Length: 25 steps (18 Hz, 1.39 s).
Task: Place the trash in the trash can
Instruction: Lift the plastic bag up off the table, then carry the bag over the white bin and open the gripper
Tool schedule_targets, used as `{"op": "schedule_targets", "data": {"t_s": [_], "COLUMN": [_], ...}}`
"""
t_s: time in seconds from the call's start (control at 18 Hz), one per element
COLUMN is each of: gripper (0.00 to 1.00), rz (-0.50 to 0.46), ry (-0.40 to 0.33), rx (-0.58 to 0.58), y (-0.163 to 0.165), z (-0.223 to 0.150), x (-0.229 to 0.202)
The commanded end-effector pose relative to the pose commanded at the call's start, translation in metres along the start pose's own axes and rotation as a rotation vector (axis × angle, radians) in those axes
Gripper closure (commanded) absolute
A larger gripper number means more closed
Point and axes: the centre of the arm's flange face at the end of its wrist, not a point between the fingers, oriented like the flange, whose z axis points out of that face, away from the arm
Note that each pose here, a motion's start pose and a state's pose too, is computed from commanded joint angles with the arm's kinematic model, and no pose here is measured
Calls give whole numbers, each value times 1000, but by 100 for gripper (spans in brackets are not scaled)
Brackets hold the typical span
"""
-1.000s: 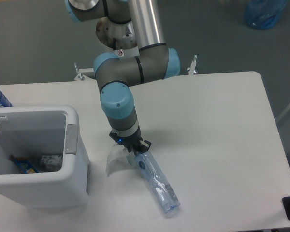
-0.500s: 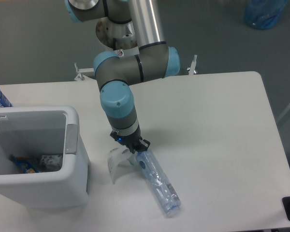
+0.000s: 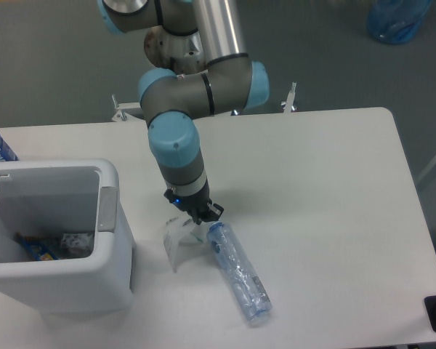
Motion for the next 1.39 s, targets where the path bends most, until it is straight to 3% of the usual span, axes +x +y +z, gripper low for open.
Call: {"op": "schedule_targets", "data": {"t_s": [0.39,0.56,0.89,1.22,1.39], "gripper": [100,100,100,100,100], "rz": [-72,-117,-354,-545,-548], "ry": [3,-12,11,110,138], "rx": [188,306,591,728,745], "y": [21,30,33,25,19], "z": [-67,-112,-214,-268,-281], "x": [-23,-41,-93,-87,-62]}}
